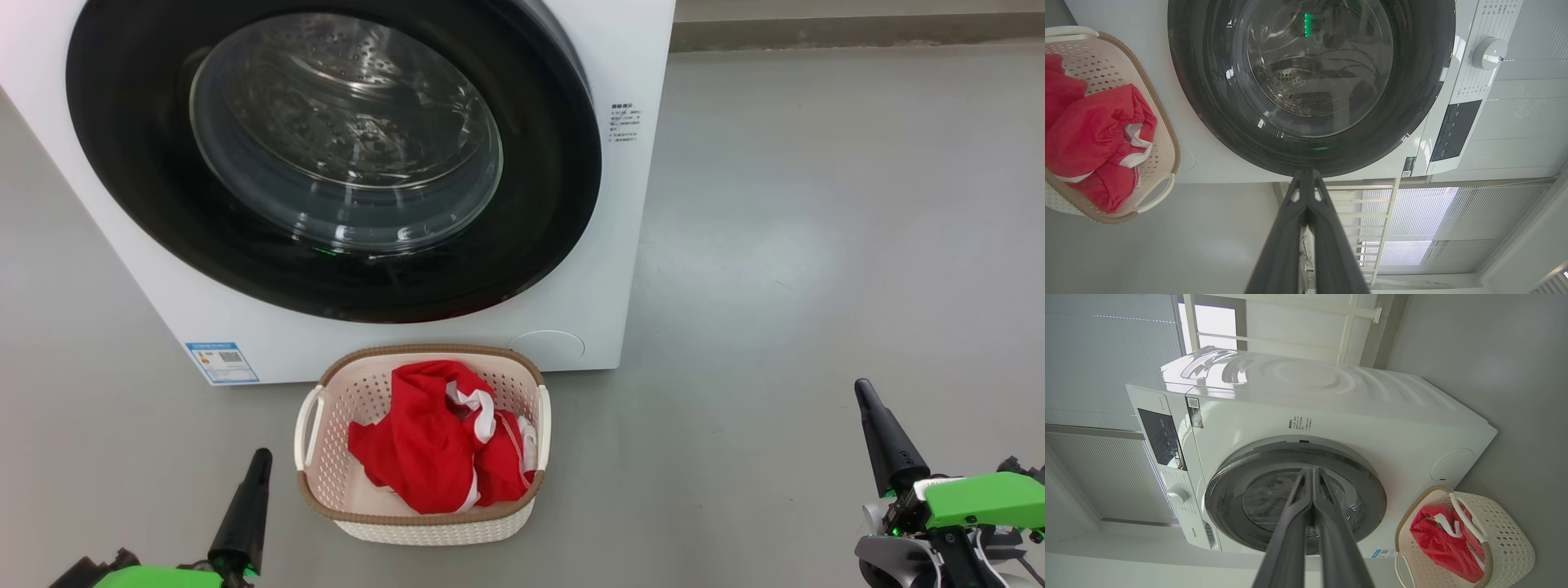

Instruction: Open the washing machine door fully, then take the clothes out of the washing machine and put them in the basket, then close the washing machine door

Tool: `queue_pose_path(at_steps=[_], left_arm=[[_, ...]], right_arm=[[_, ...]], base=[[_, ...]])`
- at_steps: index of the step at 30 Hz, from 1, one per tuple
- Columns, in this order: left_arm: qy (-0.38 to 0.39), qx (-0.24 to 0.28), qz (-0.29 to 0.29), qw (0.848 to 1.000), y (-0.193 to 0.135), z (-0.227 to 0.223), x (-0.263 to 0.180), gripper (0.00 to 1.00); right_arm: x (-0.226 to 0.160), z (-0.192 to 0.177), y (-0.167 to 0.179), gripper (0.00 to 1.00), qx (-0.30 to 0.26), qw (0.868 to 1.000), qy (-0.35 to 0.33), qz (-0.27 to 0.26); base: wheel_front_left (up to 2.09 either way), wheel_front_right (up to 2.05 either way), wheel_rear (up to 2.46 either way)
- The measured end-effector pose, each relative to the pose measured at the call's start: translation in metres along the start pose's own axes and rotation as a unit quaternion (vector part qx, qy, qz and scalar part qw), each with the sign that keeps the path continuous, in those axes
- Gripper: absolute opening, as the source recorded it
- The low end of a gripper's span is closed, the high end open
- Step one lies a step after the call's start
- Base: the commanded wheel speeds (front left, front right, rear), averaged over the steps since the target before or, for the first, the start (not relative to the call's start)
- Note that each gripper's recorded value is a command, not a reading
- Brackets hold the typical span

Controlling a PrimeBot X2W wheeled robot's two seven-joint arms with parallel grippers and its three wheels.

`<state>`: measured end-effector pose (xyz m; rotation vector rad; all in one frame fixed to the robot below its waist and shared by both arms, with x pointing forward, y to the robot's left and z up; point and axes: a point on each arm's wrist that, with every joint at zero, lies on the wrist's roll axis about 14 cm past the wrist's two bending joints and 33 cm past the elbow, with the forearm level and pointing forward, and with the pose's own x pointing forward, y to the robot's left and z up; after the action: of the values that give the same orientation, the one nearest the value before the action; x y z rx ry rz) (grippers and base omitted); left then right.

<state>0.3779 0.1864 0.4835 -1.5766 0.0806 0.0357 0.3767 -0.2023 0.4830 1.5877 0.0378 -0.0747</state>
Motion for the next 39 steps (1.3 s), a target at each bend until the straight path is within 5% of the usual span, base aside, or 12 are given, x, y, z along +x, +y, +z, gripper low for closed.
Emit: queue_pose_path(at_steps=[39], left_arm=[[0.000,0.000,0.000,1.000,0.0000,0.0000,0.0000,0.00]], right_arm=[[0.0000,0.0000,0.0000,0.00,0.000,1.000,0.000,0.000]], base=[[0.00,0.00,0.00]])
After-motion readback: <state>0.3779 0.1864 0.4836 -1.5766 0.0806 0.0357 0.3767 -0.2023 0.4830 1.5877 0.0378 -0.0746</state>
